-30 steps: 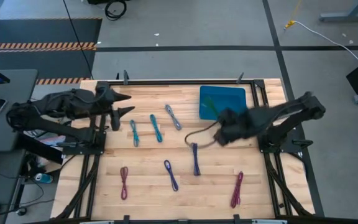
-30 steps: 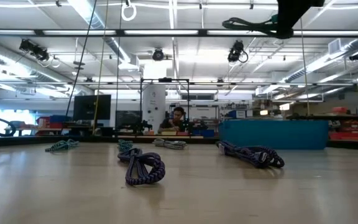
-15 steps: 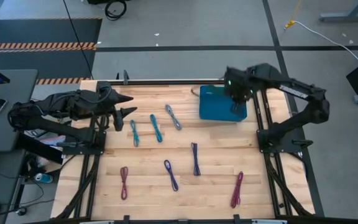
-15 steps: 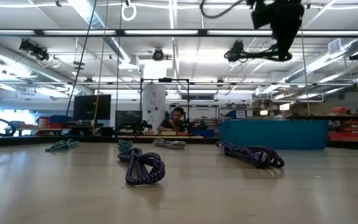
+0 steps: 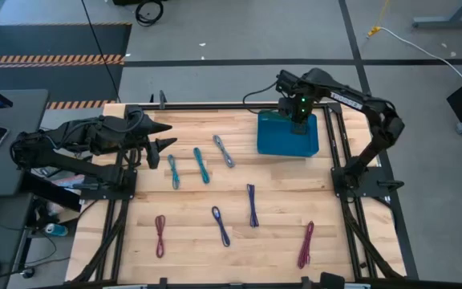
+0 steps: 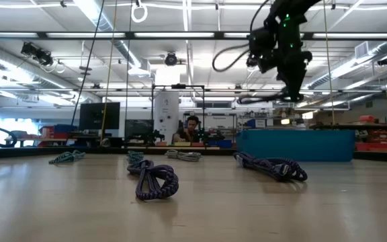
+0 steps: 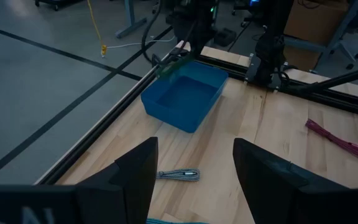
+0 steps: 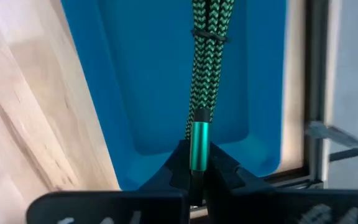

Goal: Pick and place USB-C Cables
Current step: Put the black green charger cable into the blue bin

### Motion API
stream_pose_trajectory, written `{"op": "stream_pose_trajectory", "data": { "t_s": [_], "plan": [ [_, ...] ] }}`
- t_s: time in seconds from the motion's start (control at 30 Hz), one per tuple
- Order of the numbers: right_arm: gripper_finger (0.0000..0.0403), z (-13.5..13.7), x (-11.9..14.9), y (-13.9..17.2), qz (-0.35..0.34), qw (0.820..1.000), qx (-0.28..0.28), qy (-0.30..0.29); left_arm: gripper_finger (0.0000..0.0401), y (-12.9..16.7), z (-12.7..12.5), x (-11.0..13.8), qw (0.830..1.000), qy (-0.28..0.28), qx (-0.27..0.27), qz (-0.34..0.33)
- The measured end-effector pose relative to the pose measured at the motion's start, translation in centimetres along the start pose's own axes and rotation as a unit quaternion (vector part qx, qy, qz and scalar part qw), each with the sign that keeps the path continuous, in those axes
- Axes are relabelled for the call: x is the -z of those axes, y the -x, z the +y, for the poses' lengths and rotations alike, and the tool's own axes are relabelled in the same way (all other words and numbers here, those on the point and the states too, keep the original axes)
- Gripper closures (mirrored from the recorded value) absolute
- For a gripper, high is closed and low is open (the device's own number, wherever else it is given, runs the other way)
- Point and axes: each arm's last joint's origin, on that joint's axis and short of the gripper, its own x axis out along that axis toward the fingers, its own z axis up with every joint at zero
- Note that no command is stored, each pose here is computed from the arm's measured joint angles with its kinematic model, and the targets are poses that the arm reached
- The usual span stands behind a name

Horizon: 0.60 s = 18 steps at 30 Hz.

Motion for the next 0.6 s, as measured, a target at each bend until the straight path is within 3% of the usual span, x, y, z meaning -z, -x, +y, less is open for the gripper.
{"op": "stream_pose_trajectory", "data": {
  "t_s": [0.2,0.6],
  "plan": [
    [0.0383,-0.2,1.0,-3.6,0.039,0.999,-0.028,0.011,0.0186,0.0,0.0,0.0,1.000,0.006,0.000,0.000],
    [0.0383,1.5,4.1,-11.6,0.039,0.997,-0.061,0.019,0.0186,0.0,0.0,0.0,1.000,0.005,-0.001,0.000]
  ]
}}
